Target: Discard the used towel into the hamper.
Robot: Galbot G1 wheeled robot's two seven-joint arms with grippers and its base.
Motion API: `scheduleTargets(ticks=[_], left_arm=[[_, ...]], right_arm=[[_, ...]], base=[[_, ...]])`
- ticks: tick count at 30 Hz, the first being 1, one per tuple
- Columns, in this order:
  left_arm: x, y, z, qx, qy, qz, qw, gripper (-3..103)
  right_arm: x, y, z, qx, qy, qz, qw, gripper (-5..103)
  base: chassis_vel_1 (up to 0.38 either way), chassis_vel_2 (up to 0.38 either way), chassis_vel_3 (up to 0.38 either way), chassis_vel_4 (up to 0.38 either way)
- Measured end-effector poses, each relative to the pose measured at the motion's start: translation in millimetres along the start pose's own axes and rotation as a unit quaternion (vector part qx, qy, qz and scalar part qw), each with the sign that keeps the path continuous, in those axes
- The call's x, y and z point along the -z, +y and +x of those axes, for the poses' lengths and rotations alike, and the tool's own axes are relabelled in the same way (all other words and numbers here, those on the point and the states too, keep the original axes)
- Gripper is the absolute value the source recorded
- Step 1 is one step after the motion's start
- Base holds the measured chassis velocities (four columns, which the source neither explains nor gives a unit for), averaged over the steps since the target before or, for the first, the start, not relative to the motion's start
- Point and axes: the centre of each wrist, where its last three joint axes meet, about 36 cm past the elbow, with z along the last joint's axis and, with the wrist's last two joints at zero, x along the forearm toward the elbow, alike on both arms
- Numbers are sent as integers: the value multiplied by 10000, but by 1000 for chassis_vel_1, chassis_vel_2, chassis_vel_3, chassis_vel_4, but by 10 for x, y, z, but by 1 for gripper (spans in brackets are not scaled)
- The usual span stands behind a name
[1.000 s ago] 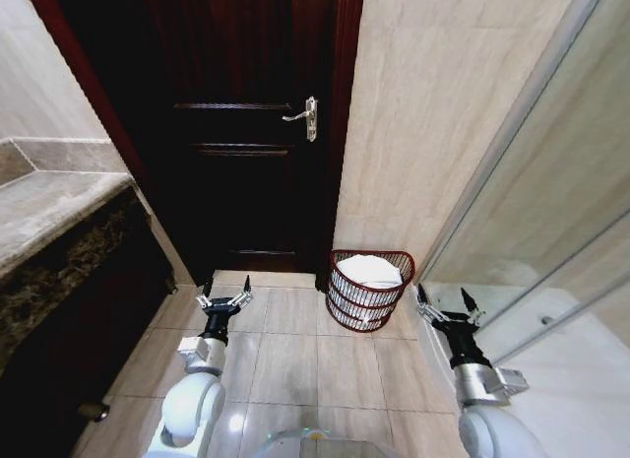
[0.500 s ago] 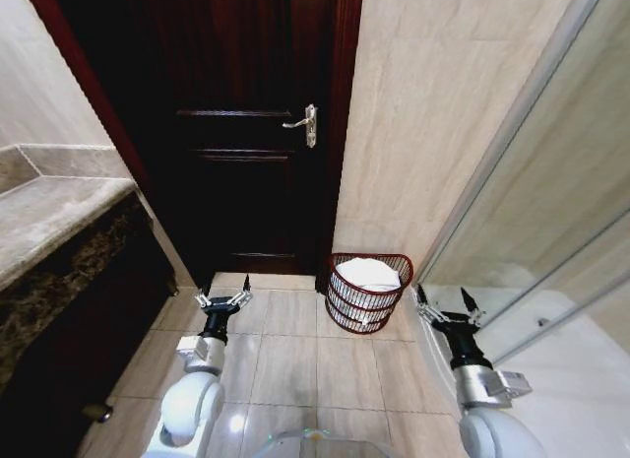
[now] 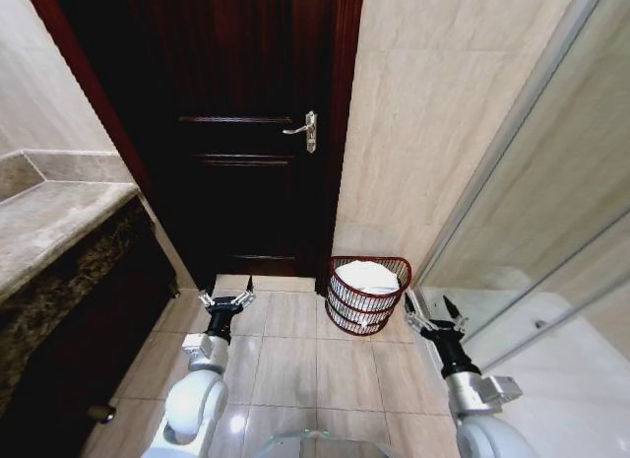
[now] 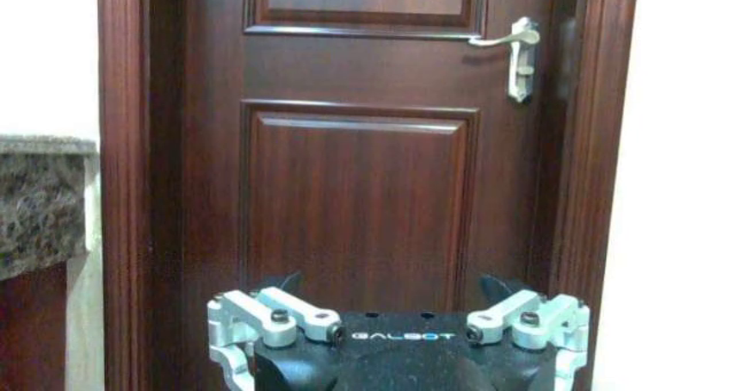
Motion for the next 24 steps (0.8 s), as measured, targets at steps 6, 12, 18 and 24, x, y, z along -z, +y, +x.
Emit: scheduleTargets(ticks=[6,12,18,24], left_arm=[[31,24,-30,-44,-19,-25,10000,100],[-10,161,-19,194,56,-54,9998,100],[-31,217,27,339,49,-10,9994,100],[-30,252,63,341,51,20,9994,100]], right_arm=[[-39,-51,-48,-40,-49,64,10000,100],[58,-49,-151,8,-106,148,9998,100],[97,-45,-217,20,-190,167,9997,100],[99,-18,-210,38,-212,173,9996,100]], base=[[0,0,0,0],[0,0,0,0],[0,0,0,0],[0,0,0,0]])
